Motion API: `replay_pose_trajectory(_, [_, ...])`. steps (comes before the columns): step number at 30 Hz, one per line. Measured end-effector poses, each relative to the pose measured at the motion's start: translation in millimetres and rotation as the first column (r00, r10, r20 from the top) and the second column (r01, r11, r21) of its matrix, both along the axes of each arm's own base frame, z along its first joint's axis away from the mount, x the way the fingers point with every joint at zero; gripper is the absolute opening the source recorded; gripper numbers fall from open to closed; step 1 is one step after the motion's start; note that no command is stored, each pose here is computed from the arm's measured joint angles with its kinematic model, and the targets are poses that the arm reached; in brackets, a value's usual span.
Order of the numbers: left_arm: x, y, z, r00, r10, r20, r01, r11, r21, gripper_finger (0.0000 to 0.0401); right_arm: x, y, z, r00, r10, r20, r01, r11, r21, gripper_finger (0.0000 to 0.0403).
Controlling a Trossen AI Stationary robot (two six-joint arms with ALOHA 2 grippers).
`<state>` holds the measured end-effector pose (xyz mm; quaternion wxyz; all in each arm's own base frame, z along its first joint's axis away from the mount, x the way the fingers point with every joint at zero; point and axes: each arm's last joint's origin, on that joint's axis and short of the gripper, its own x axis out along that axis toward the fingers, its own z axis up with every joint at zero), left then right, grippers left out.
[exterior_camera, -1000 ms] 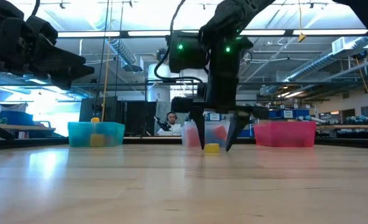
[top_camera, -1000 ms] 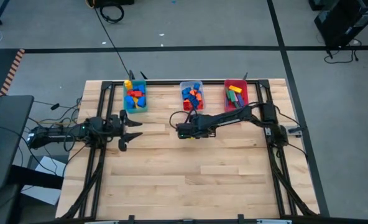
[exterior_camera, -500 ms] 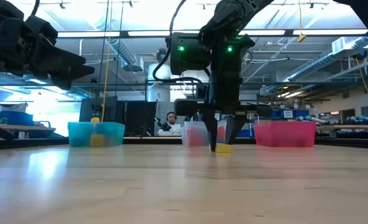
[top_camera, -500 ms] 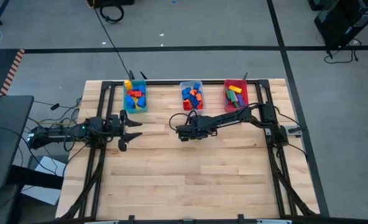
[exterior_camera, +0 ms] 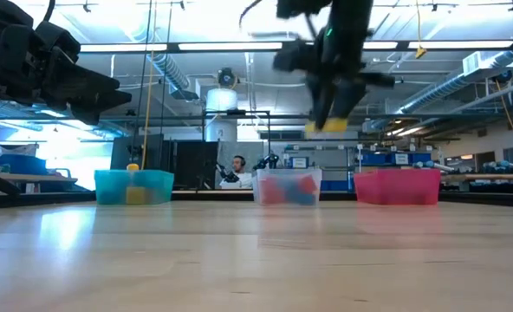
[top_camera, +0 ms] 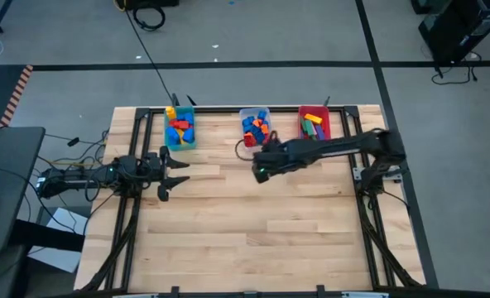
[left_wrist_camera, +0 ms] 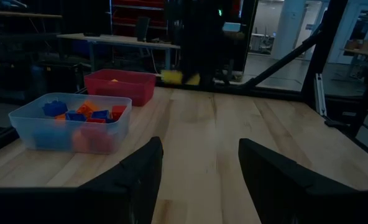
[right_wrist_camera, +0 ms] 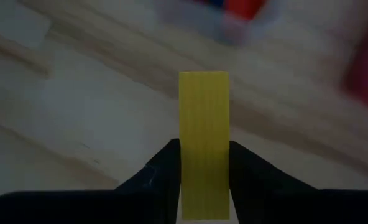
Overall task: Sort blocks by size
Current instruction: Put the yellow block into the red bin
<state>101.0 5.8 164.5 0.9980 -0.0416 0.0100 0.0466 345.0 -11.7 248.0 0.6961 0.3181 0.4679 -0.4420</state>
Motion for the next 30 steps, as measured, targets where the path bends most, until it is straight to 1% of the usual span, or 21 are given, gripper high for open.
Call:
replay_pose_trajectory(5, [0,0,0,1.000,0.000,0.000,0.000,1.000,0.000,0.0219,-33,-11,39,0.999,0.042,-0.031,-0.045,0.992,-0.115,0.0115])
replay_pose_trajectory(8, [0,0,0,1.000,0.000,0.000,0.000,1.000,0.000,0.0219,-55,-19,60,0.997,0.058,-0.045,-0.064,0.986,-0.152,0.0115])
replay_pose_trajectory(13, [0,0,0,1.000,0.000,0.000,0.000,1.000,0.000,0.0219,-93,-37,77,0.999,0.051,-0.017,-0.053,0.974,-0.218,0.0115])
replay_pose_trajectory(18, [0,0,0,1.000,0.000,0.000,0.000,1.000,0.000,0.0219,-126,-59,66,0.999,0.036,0.038,-0.026,0.970,-0.243,0.0115])
replay_pose_trajectory(21, [0,0,0,1.000,0.000,0.000,0.000,1.000,0.000,0.0219,-138,-74,54,0.993,0.046,0.108,-0.018,0.968,-0.249,0.0115])
replay_pose_trajectory(23, [0,0,0,1.000,0.000,0.000,0.000,1.000,0.000,0.0219,-143,-86,43,0.990,0.043,0.131,-0.008,0.967,-0.256,0.0115])
replay_pose_trajectory(30, [0,0,0,1.000,0.000,0.000,0.000,1.000,0.000,0.0219,-161,-127,4,0.989,-0.091,0.113,0.118,0.958,-0.261,0.0115])
